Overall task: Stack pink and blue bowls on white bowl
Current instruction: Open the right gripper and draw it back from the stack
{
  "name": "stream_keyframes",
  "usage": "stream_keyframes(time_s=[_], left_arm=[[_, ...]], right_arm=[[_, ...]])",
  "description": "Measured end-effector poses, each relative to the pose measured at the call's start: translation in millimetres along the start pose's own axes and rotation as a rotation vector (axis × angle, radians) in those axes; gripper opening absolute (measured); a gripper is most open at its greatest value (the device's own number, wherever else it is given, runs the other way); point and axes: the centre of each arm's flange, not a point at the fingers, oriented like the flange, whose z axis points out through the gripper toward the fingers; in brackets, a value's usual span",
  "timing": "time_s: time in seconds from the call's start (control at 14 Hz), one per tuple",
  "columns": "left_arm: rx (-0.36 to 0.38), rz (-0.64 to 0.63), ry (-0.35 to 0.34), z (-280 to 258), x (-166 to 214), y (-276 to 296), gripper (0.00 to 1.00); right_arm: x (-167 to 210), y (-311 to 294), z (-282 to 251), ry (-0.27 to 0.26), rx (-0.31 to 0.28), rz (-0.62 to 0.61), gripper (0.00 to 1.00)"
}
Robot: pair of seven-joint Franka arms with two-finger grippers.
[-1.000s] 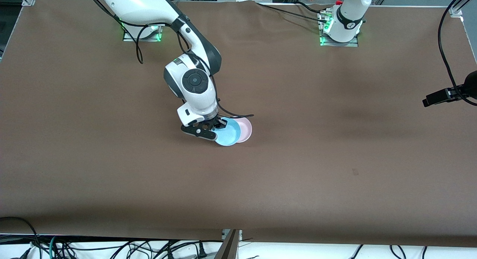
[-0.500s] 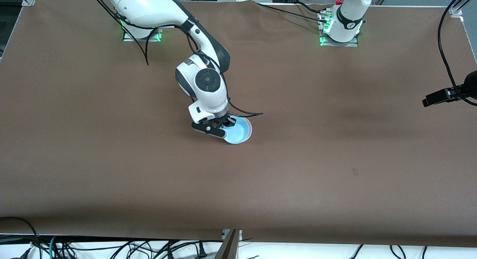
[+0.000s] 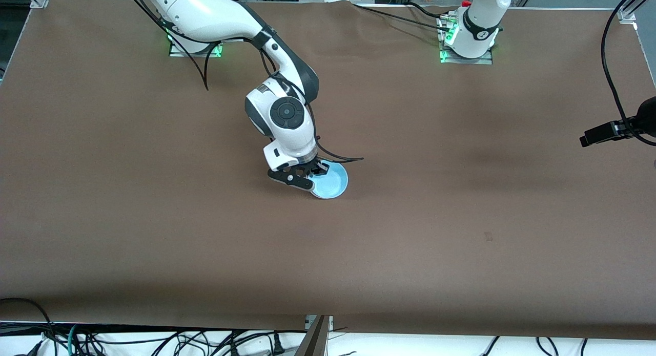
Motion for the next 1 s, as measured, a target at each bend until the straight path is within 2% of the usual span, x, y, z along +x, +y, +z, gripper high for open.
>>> stream_keyframes(time_s=[0.29,0.43,0.5,0.86,0.93,1.0], left_arm=[[0.001,0.008,0.000,0.0,-0.6,4.5,1.00],[0.001,0.008,0.000,0.0,-0.7,4.8,1.00],[0.001,0.008,0.000,0.0,-0.7,4.7,1.00],[0.002,0.012,0.000,0.3,-0.8,7.0,1.00],[0.002,0.013,0.000,0.3,-0.9,7.7,1.00],[0.002,0.013,-0.001,0.5,-0.8,7.8,1.00]], right_arm=[[-4.5,-2.0,11.3,-0.004,0.001,-0.004,0.03],[-4.5,-1.8,16.8,-0.004,0.003,-0.004,0.06],[-3.4,-1.5,17.4,-0.003,0.004,-0.003,0.13],[14.4,-7.3,-4.4,0.009,0.051,0.034,0.62],[18.3,-7.6,-9.6,0.011,0.052,0.039,0.69],[23.5,-6.3,-16.1,0.007,0.040,0.046,0.69]])
